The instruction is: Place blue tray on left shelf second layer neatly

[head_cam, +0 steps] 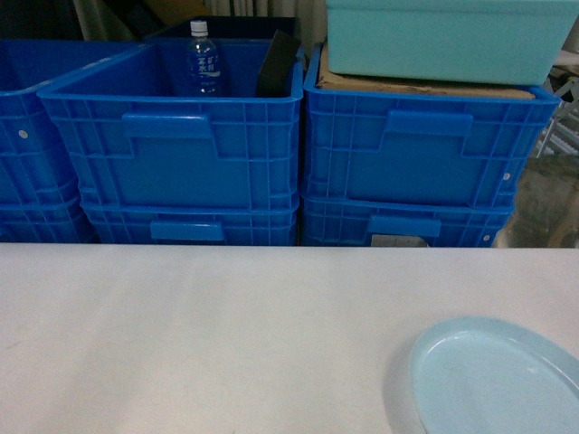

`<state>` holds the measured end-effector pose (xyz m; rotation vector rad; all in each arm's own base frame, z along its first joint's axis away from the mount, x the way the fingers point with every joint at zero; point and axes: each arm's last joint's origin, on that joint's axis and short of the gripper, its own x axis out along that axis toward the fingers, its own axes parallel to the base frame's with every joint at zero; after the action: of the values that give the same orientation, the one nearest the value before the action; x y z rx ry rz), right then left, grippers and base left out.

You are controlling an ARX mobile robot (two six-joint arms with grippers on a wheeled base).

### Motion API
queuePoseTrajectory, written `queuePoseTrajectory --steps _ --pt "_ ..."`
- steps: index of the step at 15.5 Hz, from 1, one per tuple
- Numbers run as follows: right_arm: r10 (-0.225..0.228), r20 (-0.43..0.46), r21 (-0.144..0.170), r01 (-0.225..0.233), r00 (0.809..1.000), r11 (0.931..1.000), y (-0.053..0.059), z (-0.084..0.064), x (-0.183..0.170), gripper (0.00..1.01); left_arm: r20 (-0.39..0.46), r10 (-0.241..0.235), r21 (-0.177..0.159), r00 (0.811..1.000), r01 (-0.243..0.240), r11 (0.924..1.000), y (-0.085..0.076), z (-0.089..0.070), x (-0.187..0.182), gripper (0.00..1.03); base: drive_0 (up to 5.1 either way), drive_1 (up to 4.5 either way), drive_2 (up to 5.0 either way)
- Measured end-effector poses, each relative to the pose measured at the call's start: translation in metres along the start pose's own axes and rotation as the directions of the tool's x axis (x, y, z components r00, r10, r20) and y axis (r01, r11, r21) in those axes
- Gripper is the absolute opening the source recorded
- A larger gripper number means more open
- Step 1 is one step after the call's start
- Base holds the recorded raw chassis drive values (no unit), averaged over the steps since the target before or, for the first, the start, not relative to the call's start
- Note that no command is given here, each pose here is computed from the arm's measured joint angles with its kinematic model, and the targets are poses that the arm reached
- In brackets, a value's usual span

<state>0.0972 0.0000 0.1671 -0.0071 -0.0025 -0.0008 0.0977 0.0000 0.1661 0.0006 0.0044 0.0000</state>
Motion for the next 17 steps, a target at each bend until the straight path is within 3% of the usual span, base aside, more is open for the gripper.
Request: queuePoseTrajectory --steps 15,17 --pt "0.000 0.002 0.000 0.000 1.000 1.0000 0.0000 0.0002 0.0000 0.98 0.000 0.000 0.000 1.000 0.000 1.0000 0.0000 0.0000 0.0000 0.98 0.0 0.00 0.0" --pt "0.025 0.038 -0.010 -0.024 0.999 0.9997 -0.0007 0.0051 0.0048 0.98 0.000 0.000 0.000 1.000 0.000 1.0000 0.0000 0.0000 0.0000 0.98 0.0 0.00 0.0"
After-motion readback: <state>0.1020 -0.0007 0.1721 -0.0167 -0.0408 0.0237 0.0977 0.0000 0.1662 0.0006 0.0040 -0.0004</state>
